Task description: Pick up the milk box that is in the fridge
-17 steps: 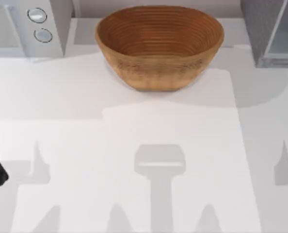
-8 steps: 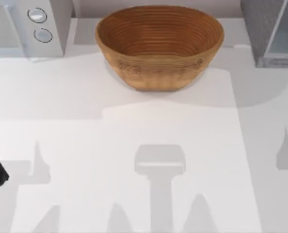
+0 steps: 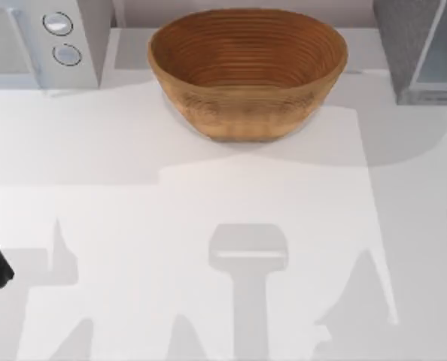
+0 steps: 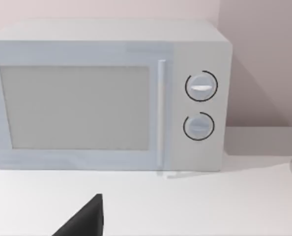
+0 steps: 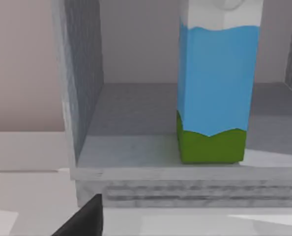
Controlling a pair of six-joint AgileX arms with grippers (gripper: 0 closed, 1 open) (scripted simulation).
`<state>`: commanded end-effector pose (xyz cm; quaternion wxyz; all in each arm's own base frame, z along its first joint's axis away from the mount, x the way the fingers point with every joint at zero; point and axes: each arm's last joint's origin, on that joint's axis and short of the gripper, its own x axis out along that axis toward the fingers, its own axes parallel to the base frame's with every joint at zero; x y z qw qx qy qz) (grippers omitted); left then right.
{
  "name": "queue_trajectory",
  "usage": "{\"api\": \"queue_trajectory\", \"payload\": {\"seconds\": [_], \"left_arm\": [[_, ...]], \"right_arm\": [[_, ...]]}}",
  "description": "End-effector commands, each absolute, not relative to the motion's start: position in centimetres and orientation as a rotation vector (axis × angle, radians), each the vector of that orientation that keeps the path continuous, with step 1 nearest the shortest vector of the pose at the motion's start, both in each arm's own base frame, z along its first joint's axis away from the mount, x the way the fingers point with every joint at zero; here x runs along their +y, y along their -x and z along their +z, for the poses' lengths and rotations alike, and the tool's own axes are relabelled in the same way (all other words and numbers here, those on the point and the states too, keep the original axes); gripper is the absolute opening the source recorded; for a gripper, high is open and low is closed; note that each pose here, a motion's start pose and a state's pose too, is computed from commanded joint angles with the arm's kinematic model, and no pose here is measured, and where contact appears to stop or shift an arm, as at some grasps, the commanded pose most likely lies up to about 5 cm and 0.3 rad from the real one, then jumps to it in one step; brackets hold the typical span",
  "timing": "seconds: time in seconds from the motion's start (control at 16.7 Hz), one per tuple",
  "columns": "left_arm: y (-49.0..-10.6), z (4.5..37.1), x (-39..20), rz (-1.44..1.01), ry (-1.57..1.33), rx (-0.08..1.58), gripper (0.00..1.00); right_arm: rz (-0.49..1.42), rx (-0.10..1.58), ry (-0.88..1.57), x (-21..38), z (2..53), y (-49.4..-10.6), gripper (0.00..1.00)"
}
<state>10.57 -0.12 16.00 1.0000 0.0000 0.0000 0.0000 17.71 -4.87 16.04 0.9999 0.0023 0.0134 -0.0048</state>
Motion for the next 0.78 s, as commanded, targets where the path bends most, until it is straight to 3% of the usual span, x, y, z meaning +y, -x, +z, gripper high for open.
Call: {"api": "queue_trajectory", "payload": {"seconds": [0.78], "left_arm": [[-10.6, 16.0, -0.1, 0.000, 0.000, 0.000, 1.00]], "right_arm": [[0.000, 0.000, 0.000, -10.2, 11.0, -20.5, 1.00]]}}
